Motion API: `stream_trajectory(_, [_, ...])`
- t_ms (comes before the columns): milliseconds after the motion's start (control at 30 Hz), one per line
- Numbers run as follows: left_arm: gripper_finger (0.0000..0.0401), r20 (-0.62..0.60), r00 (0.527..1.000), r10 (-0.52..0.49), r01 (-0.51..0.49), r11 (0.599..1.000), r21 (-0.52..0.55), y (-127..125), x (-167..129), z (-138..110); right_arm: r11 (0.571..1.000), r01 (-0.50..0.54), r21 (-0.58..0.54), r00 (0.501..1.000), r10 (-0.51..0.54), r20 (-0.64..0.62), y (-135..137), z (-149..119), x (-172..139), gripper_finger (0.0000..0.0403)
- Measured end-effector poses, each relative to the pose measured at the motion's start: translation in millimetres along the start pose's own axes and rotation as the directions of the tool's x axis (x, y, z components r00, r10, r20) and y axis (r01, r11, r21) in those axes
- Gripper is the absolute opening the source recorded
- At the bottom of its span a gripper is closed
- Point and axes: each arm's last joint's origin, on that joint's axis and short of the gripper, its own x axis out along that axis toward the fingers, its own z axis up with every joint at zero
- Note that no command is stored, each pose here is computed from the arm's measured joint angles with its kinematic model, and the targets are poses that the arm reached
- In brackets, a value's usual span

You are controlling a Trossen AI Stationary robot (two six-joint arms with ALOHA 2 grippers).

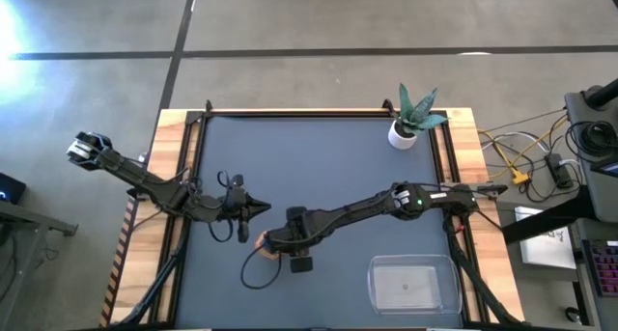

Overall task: Nest measuring cups in basket
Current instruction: Put the nested measuring cups into the transparent bin

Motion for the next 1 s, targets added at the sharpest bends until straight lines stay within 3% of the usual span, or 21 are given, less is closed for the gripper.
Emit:
stream_trajectory(567, [0.0000,0.001,1.000,0.004,-0.004,1.000,0.017,0.2,0.2,0.0,1.000,-0.009,-0.014,0.999,0.008,-0.043,4.1,-5.4,-10.6,0.0131])
stream_trajectory(1000, [0.0000,0.005,1.000,0.002,-0.002,1.000,0.008,0.1,0.2,0.4,0.999,-0.020,-0.032,0.999,0.022,0.042,15.0,-9.0,-71.8,0.0130])
